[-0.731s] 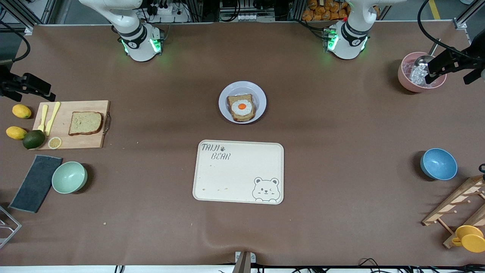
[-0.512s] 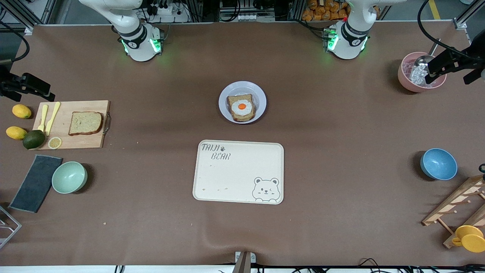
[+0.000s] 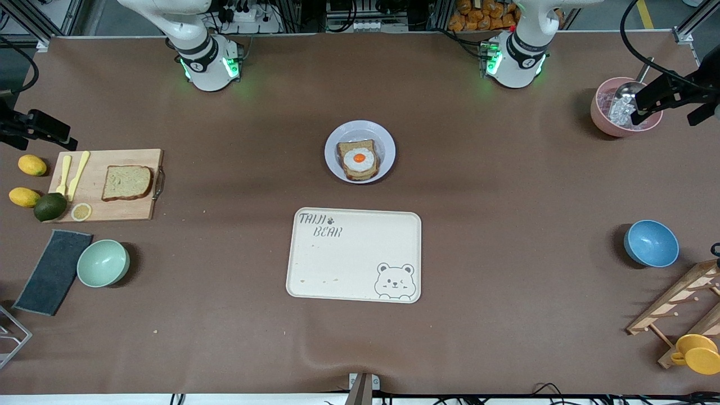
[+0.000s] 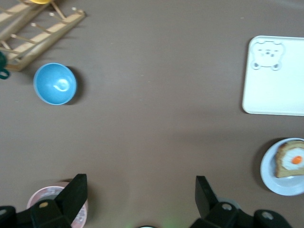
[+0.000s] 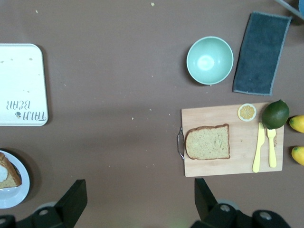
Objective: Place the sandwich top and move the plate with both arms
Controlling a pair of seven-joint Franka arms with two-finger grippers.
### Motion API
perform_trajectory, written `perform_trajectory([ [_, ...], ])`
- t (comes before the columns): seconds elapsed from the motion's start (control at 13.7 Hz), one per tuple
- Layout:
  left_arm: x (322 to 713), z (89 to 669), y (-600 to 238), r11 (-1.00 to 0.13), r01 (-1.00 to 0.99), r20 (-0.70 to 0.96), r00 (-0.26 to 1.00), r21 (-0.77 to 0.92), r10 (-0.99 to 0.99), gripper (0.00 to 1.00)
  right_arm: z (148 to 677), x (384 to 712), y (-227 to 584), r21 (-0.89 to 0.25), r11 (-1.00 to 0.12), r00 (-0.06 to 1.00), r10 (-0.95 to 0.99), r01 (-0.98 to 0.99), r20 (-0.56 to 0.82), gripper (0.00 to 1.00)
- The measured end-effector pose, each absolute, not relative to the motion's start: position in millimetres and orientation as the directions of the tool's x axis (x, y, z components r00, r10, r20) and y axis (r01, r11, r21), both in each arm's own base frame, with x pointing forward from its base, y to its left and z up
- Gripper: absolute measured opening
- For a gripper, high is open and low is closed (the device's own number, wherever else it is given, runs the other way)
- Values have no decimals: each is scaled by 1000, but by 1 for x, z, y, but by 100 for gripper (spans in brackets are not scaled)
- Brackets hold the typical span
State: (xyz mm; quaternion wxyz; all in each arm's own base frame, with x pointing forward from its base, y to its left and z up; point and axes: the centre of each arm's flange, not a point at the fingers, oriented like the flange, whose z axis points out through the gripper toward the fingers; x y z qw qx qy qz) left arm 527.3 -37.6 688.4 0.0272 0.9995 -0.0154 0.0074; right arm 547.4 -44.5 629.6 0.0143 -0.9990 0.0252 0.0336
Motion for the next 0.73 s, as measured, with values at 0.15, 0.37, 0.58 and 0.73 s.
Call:
perform_trajectory([
  [0.15,529,685,-40,-988,-28,3,1000,149,-28,100,611,548,-58,-30,-997,992,-62,-66,-106,100],
  [0.37,542,663,-45,-978,-22,-41,999,207,-32,100,574,547,-92,-45,-998,986,-45,-53,-160,100],
  [0.58,552,638,-87,-977,-63,-91,992,205,-83,100,533,545,-135,-64,-997,982,-39,-52,-186,100],
  [0.73,552,623,-128,-979,-66,-125,988,193,-91,100,510,539,-156,-81,-996,977,-25,-43,-212,95],
])
